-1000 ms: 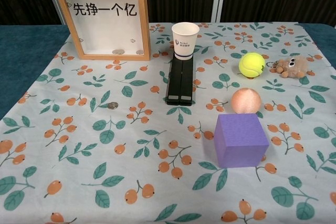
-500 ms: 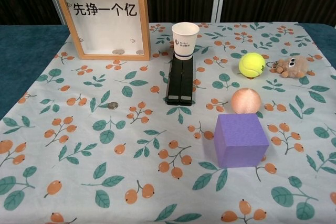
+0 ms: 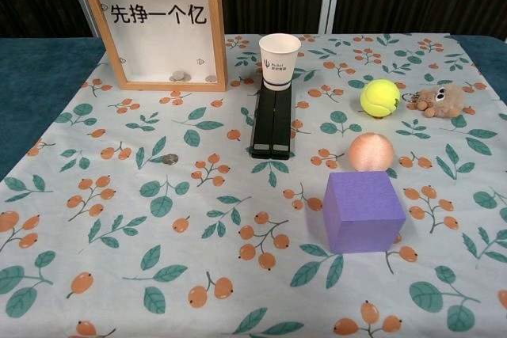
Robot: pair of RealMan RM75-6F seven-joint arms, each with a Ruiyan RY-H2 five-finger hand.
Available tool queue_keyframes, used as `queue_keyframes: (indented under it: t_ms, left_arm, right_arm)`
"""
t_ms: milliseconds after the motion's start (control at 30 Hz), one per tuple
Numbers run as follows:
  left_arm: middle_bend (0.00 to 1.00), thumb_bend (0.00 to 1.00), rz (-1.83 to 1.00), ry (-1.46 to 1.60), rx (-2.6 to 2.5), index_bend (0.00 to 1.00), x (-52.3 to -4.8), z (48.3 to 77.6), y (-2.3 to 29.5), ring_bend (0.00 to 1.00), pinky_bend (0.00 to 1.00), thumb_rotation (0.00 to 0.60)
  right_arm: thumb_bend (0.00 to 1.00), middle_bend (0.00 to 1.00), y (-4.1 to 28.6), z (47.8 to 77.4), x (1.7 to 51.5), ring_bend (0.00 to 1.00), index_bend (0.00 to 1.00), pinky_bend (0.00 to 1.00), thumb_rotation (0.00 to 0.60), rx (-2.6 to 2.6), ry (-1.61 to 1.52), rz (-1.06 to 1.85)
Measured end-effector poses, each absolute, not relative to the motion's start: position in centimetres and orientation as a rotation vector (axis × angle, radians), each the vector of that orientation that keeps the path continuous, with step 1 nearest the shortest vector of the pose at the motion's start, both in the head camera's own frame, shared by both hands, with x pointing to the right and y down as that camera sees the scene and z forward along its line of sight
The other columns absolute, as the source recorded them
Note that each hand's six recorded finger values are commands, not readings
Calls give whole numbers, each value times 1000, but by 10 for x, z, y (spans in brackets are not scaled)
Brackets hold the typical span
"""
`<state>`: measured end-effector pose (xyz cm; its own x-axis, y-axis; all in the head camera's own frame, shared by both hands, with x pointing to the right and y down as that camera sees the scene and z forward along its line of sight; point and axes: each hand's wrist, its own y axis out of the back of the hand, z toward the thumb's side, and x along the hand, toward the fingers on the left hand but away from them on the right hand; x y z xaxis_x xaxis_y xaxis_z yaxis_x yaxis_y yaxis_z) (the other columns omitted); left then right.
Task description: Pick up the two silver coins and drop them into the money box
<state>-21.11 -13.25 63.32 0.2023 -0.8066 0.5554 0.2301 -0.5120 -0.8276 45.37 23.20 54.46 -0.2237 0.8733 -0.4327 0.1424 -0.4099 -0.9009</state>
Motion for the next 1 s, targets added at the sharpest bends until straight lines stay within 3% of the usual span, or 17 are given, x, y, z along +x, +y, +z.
queue_keyframes:
  t_ms: [300, 567, 733, 1000]
  left_arm:
    - [31, 244, -1346, 664, -1616, 415, -203, 596, -128, 0, 0, 600]
    - [22, 244, -1141, 700, -1733, 417, -205, 561, -69, 0, 0, 600]
    - [17, 228, -1131, 634, -1830, 409, -213, 569, -20, 0, 0, 600]
    - [12, 171, -1142, 431, -1874, 409, -197, 621, 35, 0, 0, 600]
  right_arm:
    - [261, 1, 232, 544, 455, 0, 0, 0, 600, -1470, -1239, 1694]
    - [262, 1, 231, 545, 455, 0, 0, 0, 600, -1467, -1241, 1701]
    - [261, 1, 231, 545, 455, 0, 0, 0, 600, -1461, -1243, 1697]
    - [261, 1, 232, 544, 456, 0, 0, 0, 600, -1457, -1242, 1702]
